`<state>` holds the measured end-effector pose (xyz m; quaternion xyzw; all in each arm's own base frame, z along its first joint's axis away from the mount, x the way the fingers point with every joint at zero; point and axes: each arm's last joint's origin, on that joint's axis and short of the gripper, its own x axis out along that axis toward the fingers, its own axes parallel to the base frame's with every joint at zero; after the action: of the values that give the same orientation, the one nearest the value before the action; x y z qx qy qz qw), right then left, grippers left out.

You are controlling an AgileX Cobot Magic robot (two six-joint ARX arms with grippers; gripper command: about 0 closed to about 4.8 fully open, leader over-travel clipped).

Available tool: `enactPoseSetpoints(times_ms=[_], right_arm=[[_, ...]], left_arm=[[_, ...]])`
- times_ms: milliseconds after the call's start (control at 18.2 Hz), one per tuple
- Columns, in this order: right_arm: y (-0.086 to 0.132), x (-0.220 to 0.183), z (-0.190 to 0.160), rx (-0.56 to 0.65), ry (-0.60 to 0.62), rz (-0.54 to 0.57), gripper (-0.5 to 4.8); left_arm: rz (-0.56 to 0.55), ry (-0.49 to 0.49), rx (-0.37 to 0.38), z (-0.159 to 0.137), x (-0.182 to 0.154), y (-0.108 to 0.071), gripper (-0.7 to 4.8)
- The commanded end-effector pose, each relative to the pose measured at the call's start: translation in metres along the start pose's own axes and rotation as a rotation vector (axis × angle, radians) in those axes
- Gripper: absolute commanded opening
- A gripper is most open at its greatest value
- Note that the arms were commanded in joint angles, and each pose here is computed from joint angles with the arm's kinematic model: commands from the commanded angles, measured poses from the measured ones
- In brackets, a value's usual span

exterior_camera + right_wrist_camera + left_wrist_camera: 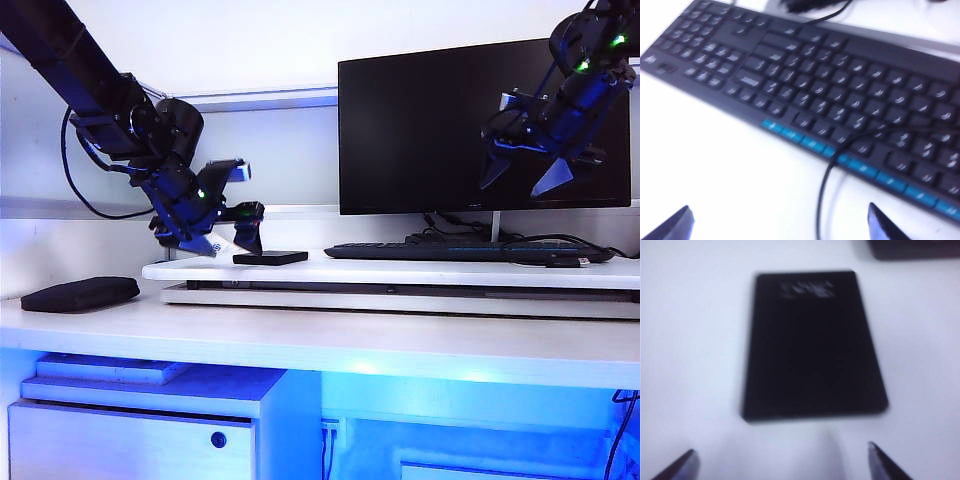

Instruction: Unplug the data cable of the portable hard drive.

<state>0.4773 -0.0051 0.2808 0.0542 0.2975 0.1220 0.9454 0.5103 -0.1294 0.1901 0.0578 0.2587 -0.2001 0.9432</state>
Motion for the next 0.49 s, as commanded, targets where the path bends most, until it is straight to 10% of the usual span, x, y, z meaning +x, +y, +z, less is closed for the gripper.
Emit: enactPoseSetpoints(times_ms=[55, 275, 495], right_arm=[[0.009, -0.009, 0.009, -0.013, -0.036, 0.034, 4.74], [0.015, -0.022, 0.02, -0.023, -0.095, 0.037, 3.86], [0.022, -0.043, 0.034, -0.058, -0.159, 0.044, -0.11]], left_arm=[[-0.015, 0.043, -0.007, 0.001, -0.006, -0.001, 4.79], [-0.027, -0.041, 0.006, 0.027, -0.027, -0.002, 4.79], [-0.108, -0.163, 0.032, 0.062, -0.065, -0.006, 1.05]])
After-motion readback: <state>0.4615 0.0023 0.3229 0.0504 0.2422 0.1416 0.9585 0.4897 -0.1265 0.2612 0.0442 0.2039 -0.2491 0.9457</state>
